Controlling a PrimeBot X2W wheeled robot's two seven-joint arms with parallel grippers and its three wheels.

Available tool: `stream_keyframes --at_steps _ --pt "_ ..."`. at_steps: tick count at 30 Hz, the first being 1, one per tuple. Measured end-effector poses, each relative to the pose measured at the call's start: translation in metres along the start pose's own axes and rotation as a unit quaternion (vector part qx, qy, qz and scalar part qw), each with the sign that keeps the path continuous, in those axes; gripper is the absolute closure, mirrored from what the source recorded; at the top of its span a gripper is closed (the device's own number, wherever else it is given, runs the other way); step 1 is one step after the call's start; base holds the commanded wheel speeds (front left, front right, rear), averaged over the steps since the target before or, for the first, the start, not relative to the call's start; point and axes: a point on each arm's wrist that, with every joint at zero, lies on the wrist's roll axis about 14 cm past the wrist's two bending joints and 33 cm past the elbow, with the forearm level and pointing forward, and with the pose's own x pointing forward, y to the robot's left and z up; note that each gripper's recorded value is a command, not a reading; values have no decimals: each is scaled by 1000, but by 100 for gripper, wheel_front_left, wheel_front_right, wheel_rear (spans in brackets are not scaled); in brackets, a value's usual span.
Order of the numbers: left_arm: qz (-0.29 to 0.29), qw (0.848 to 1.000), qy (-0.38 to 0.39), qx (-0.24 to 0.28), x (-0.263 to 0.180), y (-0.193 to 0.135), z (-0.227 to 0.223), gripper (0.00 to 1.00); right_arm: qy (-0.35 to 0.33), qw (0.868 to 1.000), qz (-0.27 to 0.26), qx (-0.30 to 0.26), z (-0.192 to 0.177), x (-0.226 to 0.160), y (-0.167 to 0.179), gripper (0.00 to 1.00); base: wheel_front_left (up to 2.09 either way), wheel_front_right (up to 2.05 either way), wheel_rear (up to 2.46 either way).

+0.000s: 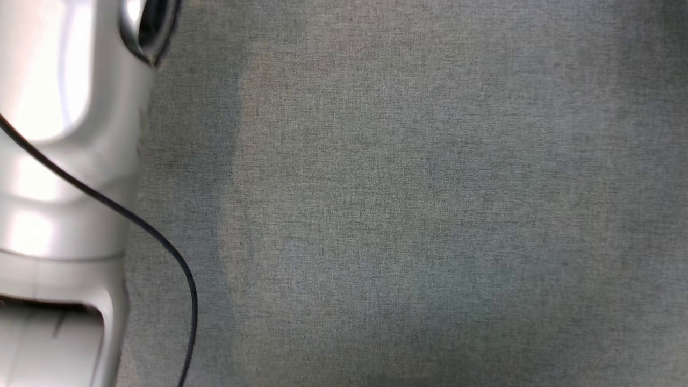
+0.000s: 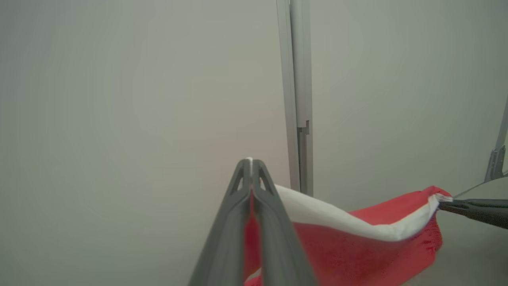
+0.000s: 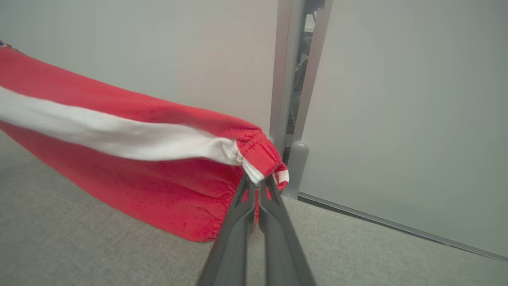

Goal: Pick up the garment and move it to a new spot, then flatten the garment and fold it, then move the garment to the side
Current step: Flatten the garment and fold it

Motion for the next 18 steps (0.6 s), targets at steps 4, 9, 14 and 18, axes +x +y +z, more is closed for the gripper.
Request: stream_keyframes --at_steps 4,9,14,18 --pt "-13 999 15 -35 -33 -22 -10 100 22 999 20 25 -20 -24 17 100 0 0 0" --pt "-42 995 49 -75 -91 -53 -14 100 41 997 24 56 -33 -71 27 100 0 0 0" --pt "-58 991 87 -80 -155 -70 -8 100 56 994 24 88 -40 -123 41 100 0 0 0" --pt "-44 986 113 -113 -200 -84 2 100 65 992 24 103 -42 -161 53 100 0 0 0"
